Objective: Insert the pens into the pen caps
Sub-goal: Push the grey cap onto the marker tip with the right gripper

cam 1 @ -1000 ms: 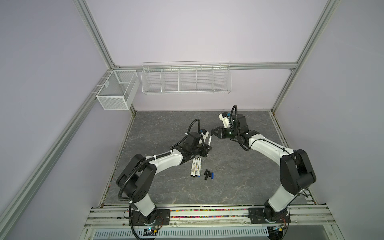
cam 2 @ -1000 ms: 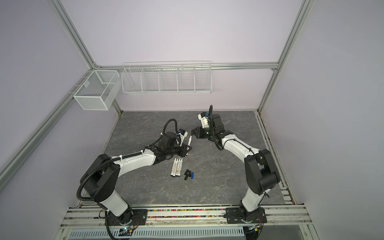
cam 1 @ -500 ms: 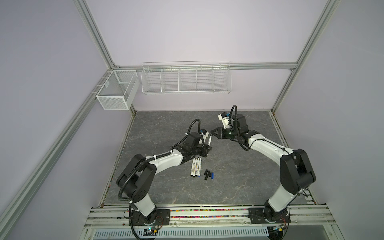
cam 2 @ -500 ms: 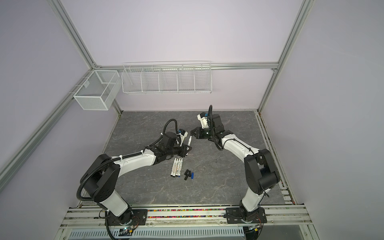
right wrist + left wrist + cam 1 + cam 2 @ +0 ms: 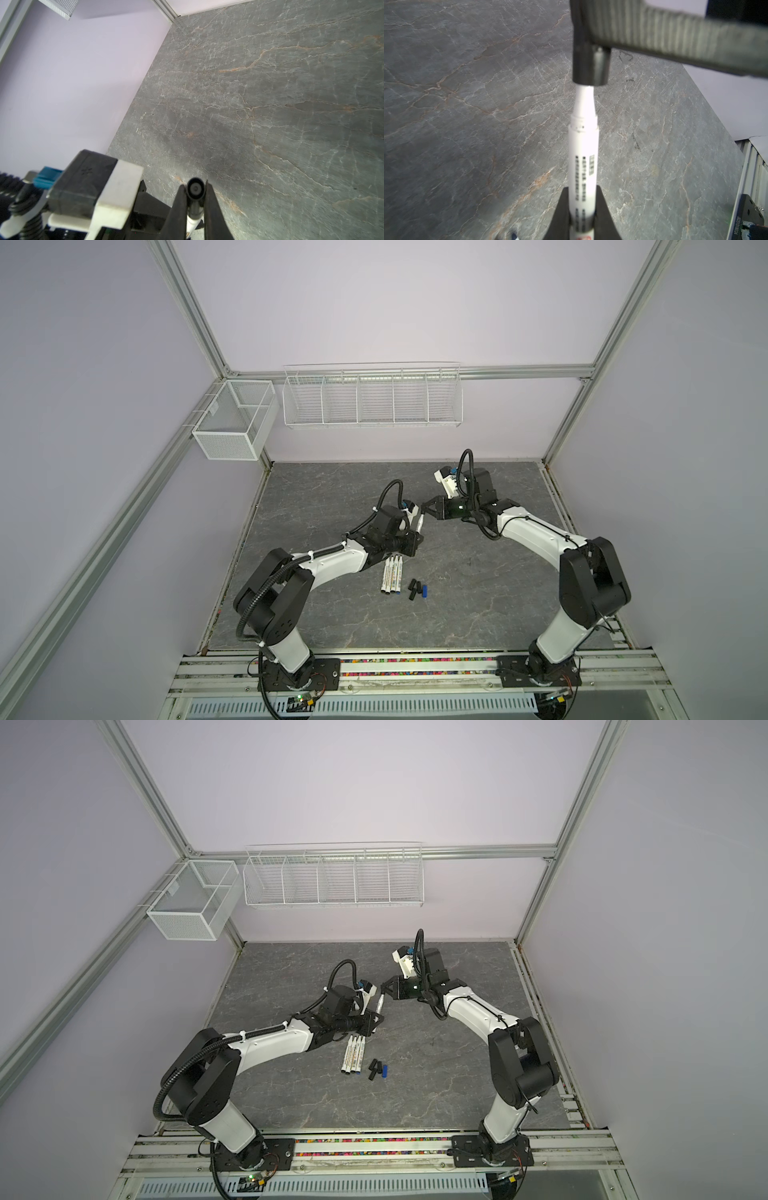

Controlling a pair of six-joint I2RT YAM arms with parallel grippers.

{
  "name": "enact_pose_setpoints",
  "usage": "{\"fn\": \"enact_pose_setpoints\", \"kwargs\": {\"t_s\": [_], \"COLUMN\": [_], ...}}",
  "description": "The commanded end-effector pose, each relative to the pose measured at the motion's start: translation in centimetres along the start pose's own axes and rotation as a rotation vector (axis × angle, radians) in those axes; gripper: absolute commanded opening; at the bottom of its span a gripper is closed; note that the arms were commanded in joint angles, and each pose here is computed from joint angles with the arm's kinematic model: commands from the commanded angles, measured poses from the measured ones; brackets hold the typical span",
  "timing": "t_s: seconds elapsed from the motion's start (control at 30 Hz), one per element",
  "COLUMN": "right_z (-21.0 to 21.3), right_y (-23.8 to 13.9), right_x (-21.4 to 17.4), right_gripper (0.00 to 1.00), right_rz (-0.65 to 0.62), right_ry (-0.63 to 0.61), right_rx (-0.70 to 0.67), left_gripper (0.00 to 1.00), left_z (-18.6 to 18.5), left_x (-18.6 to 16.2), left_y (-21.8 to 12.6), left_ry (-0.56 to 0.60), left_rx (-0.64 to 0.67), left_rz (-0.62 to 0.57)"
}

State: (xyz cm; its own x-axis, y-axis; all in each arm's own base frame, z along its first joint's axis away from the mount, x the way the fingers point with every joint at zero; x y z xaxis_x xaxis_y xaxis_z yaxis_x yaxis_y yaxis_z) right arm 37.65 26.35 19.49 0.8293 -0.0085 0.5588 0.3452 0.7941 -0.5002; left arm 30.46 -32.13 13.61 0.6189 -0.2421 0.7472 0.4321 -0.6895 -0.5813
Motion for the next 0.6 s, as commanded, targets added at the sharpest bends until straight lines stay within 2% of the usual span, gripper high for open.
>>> {"fn": "enact_pose_setpoints", "kwargs": {"t_s": [0.0,0.37,0.57], "right_z": [-0.3,0.9,2.1], "right_y": [0.1,-0.5,-0.7], "right_x": [-2.3,-2.2,-2.7], "right_gripper": [0.08,0.07,0.07], "right_rz": [0.110,0.136,0.202], "right_ry": [0.027,0.027,0.015], "right_rx": [0.012,0.112,0.190], "left_gripper": [0.00,0.00,0.00], "left_z": [0.1,0.2,0.3], "left_x": [3.1,4.5,5.1], "left_y": [-1.4,-2.1,-2.1], "left_ry": [0.006,0.015,0.021], "left_rx": [0.037,0.055,0.070], "left_rz": [-0.125,-0.187,-0.214]}}
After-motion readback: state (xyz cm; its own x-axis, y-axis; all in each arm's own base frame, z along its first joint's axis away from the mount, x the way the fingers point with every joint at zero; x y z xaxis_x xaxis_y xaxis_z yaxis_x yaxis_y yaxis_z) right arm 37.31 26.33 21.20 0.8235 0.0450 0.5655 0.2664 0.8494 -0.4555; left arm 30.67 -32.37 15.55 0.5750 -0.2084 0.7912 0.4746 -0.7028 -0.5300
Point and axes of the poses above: each gripper's point midway between its finger pads, its own y axis out along the fingers, its own z axis along the line the jaws close on, x = y × z, the point moved 3 cm from there along -y, back along the fingers, and after that the axes turned 5 degrees about y, right-handed, at the moved point
